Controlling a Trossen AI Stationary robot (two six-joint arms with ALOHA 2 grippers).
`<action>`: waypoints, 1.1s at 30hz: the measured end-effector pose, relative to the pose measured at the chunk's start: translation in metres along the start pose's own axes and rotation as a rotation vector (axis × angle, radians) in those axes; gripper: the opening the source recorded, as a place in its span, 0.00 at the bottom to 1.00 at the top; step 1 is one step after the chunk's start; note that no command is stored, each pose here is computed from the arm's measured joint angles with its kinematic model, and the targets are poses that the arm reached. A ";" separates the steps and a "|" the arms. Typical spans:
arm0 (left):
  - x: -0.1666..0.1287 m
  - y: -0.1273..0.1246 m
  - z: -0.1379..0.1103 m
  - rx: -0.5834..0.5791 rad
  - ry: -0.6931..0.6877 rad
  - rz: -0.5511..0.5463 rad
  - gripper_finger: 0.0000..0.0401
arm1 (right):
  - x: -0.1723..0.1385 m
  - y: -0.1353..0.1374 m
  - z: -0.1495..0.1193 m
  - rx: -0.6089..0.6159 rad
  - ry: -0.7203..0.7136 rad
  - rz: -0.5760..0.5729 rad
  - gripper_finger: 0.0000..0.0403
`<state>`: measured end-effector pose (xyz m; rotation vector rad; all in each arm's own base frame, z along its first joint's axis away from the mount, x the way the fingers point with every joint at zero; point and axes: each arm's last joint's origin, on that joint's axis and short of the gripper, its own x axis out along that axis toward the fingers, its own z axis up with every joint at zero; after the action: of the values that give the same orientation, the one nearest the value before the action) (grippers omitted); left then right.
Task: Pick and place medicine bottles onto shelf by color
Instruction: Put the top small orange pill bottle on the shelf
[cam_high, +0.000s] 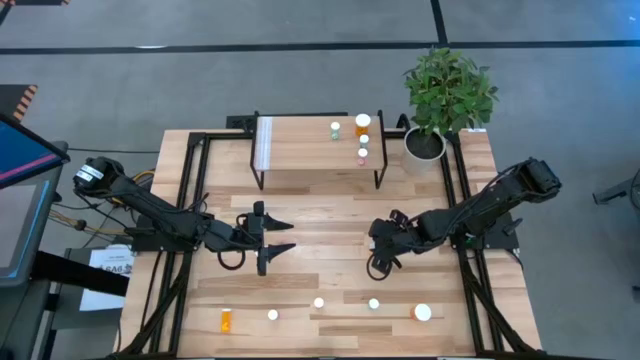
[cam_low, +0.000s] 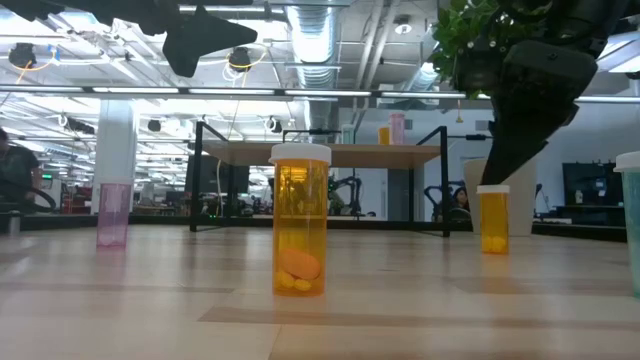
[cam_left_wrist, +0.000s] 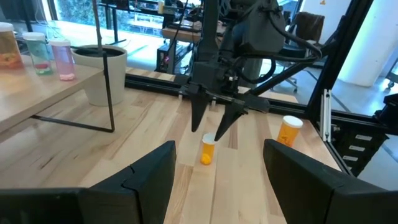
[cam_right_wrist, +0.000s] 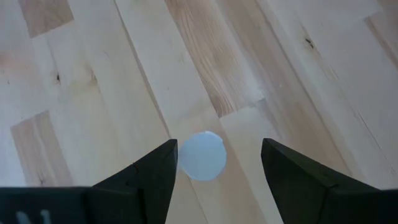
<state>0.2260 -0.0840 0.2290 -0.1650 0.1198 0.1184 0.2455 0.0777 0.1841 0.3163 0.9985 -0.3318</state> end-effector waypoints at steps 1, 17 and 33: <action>0.000 0.000 0.000 0.000 0.000 0.000 0.58 | 0.000 0.000 0.000 0.000 0.002 0.001 0.63; 0.000 0.000 0.000 -0.001 0.000 -0.001 0.58 | 0.014 0.003 -0.006 -0.015 0.078 0.008 0.63; 0.000 0.000 -0.001 0.003 0.007 0.001 0.58 | 0.018 0.004 -0.005 -0.016 0.082 0.004 0.63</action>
<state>0.2258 -0.0840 0.2282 -0.1624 0.1266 0.1184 0.2518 0.0813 0.1667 0.3199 1.0804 -0.3091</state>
